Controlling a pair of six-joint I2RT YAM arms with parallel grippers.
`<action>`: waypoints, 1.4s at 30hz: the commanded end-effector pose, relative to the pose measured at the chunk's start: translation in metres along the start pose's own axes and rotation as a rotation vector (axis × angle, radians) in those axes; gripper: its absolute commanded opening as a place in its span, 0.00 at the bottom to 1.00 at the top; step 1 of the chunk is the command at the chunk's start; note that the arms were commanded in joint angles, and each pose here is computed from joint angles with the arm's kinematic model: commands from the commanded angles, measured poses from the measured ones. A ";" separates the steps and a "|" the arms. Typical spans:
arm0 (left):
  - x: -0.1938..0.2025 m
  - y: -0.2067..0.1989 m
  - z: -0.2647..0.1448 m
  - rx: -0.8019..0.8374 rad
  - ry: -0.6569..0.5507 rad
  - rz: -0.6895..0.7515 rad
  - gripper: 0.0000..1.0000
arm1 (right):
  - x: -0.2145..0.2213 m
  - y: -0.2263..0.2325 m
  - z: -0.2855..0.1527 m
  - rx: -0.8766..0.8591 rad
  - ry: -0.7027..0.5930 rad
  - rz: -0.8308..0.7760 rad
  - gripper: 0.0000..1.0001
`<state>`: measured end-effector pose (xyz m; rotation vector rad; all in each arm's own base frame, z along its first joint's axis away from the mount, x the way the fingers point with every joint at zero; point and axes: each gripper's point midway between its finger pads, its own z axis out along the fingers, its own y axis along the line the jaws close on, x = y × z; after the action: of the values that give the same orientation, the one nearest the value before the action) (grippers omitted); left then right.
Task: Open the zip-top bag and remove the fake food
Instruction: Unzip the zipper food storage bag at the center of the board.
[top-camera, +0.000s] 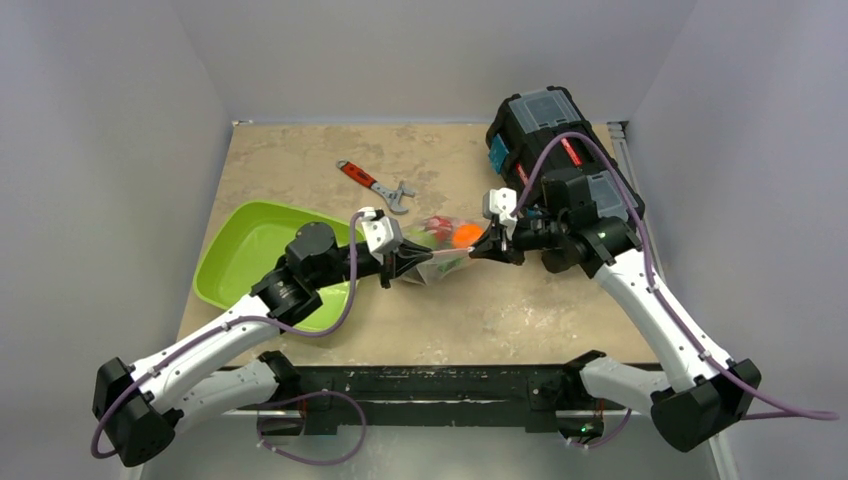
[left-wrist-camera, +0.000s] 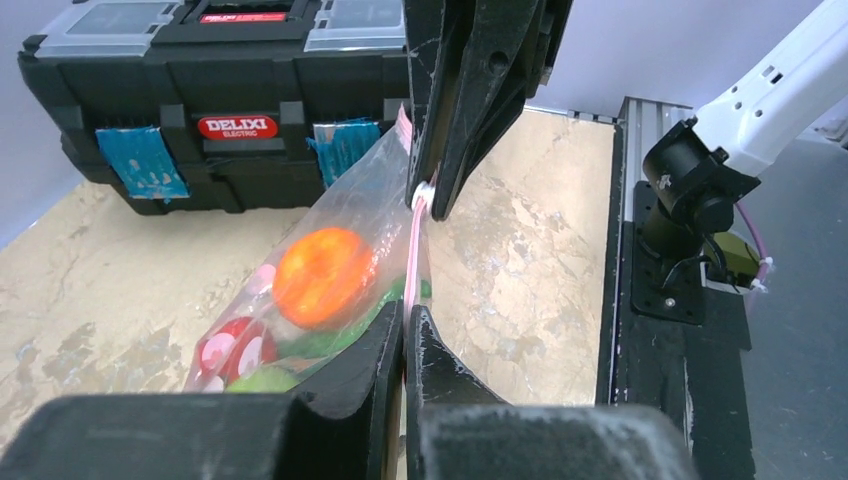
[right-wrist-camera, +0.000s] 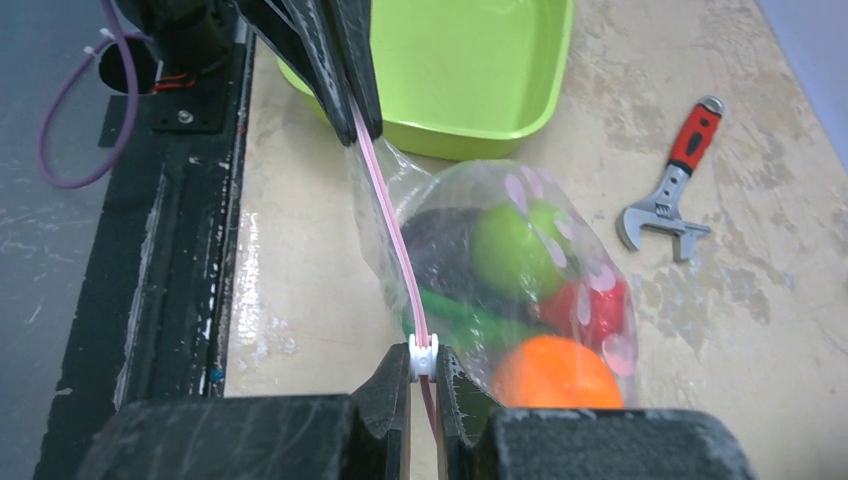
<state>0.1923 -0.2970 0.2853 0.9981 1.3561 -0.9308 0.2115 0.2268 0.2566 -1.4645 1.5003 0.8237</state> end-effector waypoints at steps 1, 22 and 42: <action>-0.006 0.007 -0.008 -0.045 -0.018 0.051 0.00 | 0.013 -0.018 -0.018 0.118 0.052 -0.027 0.00; -0.003 0.010 -0.024 -0.098 -0.002 0.081 0.00 | 0.030 -0.037 -0.041 0.229 0.141 -0.056 0.00; -0.004 0.014 -0.030 -0.128 -0.014 0.097 0.00 | 0.061 -0.054 -0.078 0.265 0.321 -0.092 0.00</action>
<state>0.1922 -0.2724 0.2761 0.9725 1.3848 -0.8142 0.2420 0.1601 0.2394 -1.4931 1.6132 0.5212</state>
